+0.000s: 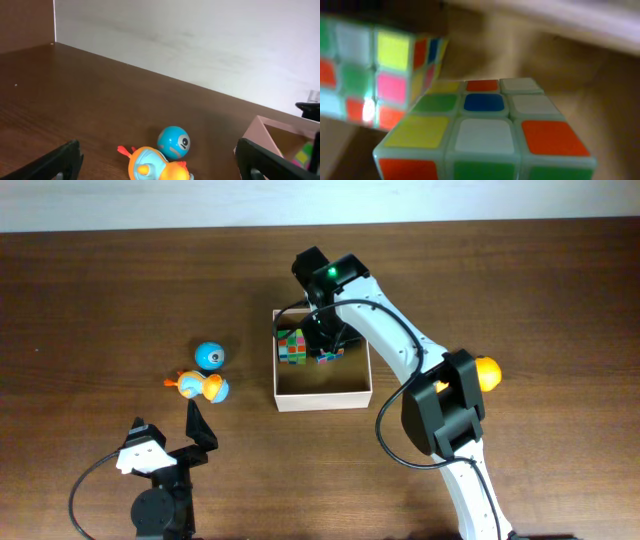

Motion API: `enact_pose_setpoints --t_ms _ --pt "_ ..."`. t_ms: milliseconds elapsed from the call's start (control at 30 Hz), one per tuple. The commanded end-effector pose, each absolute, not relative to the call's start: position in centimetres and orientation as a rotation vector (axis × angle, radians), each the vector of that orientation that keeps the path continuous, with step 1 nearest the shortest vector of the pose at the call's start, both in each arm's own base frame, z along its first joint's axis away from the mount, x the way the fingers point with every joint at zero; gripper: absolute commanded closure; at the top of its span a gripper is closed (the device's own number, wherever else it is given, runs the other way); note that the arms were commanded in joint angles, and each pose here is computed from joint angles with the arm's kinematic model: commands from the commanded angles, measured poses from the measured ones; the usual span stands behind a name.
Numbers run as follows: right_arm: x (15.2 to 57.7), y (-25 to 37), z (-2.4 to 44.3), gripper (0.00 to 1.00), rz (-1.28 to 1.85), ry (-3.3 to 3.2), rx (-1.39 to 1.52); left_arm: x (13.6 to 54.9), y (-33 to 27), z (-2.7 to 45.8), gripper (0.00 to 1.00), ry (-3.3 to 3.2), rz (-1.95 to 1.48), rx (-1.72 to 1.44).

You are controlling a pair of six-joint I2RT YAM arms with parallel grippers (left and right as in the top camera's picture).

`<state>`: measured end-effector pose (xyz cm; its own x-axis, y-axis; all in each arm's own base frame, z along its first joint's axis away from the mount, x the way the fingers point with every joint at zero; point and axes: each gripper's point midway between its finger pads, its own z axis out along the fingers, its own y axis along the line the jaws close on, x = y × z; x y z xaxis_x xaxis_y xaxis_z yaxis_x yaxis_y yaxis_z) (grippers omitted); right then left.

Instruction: Pack container

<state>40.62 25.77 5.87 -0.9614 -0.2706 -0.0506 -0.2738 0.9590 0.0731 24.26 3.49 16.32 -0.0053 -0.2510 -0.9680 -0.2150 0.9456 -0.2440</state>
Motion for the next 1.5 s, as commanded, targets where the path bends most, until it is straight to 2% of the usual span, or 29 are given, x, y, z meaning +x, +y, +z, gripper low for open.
enact_pose_setpoints --t_ms 0,533,633,733,1133,1467 --pt "41.2 25.9 5.6 0.53 0.038 3.024 -0.353 24.2 3.7 16.2 0.01 1.585 -0.009 -0.365" --pt "42.6 26.4 5.9 0.51 0.023 2.959 -0.279 24.2 3.7 16.2 0.01 1.585 -0.009 -0.365" --pt "42.6 26.4 5.9 0.38 0.023 2.959 -0.28 24.2 3.7 16.2 0.01 1.585 -0.009 -0.365" --pt "42.6 26.4 5.9 0.33 0.023 2.959 -0.28 24.2 3.7 16.2 0.01 1.585 -0.009 -0.365" --pt "42.4 26.4 6.2 0.33 0.034 2.965 -0.289 24.2 3.7 16.2 0.01 1.585 -0.009 -0.365" --pt "41.9 26.5 10.1 0.33 0.077 2.944 -0.31 24.2 3.7 16.2 0.01 1.585 -0.009 -0.365"
